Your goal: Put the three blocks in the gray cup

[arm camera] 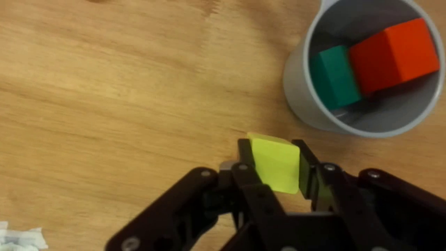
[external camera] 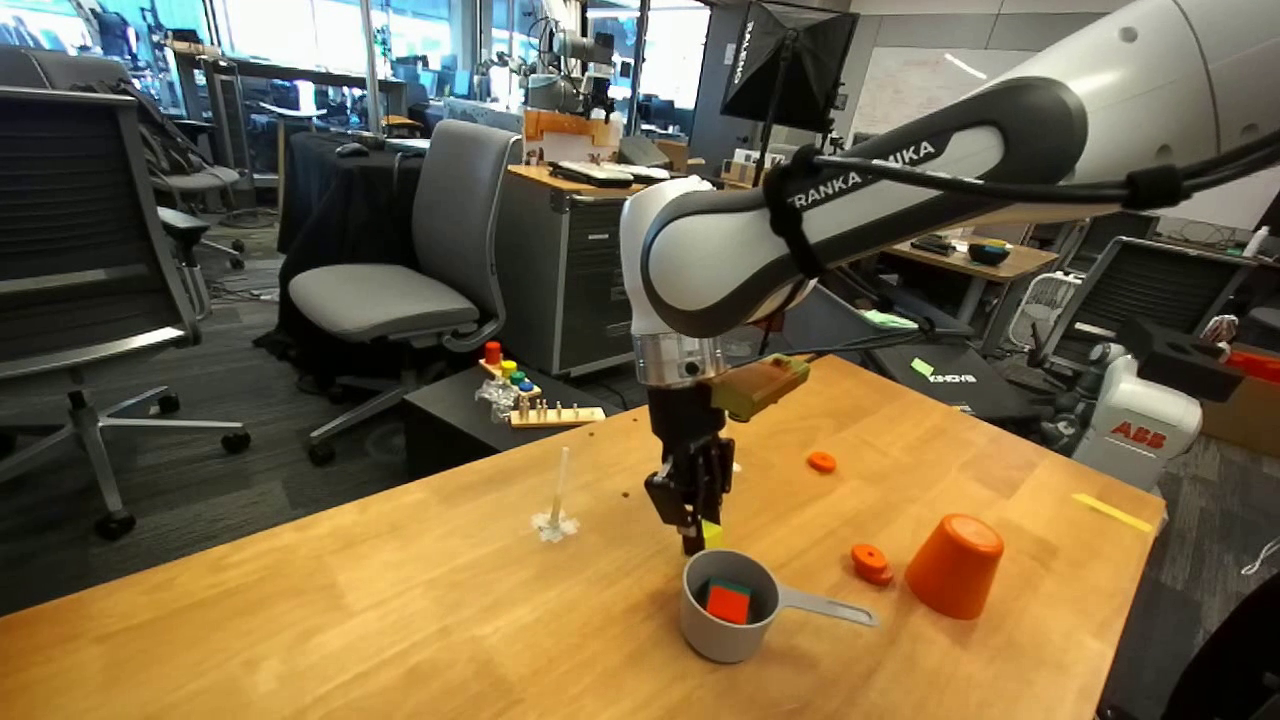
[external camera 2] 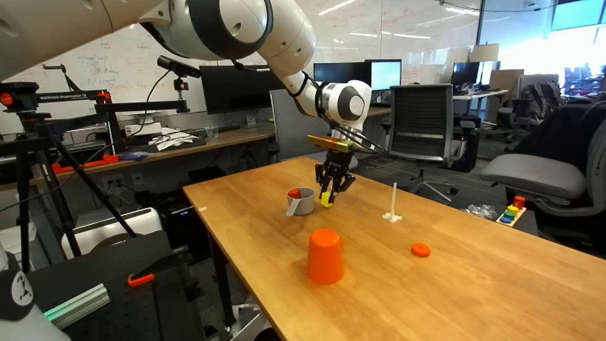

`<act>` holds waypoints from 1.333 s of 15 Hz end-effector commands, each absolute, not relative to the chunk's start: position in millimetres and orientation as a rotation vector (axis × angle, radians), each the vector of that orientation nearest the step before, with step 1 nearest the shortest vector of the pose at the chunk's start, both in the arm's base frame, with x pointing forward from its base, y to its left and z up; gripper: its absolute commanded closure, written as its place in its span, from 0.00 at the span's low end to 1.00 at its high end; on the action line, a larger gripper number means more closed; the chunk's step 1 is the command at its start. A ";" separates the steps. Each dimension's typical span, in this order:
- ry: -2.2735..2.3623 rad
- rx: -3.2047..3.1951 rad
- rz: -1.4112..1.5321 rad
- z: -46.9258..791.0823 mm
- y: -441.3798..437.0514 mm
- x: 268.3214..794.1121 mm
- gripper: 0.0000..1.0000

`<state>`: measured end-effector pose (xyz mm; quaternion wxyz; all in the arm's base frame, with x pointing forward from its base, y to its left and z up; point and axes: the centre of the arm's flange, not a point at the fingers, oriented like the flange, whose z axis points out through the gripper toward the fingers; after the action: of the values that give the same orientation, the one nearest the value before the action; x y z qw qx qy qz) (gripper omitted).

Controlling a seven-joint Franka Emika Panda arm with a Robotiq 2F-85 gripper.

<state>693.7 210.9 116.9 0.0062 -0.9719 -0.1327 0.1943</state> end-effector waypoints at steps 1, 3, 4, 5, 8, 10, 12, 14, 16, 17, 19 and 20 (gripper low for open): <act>-0.457 -3.038 0.627 148.9 221.8 679.7 0.91; -0.480 -3.040 0.620 162.7 228.9 673.1 0.91; -0.490 -3.033 0.614 170.8 230.5 670.4 0.90; -0.502 -3.026 0.612 177.2 234.3 666.1 0.90; -0.538 -3.024 0.597 193.8 249.4 650.1 0.90; -0.560 -3.009 0.603 201.8 256.2 640.1 0.90; -0.572 -2.984 0.627 202.0 259.0 630.4 0.90; -0.555 -2.960 0.668 197.8 255.8 622.5 0.90; -0.531 -2.948 0.705 192.7 247.3 616.5 0.91; -0.527 -2.944 0.722 191.0 242.7 614.8 0.90; -0.517 -2.965 0.762 185.4 232.8 612.4 0.42; -0.507 -2.971 0.784 182.2 226.1 612.4 0.36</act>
<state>630.2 248.1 174.0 0.0166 -0.9567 -0.1648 0.2395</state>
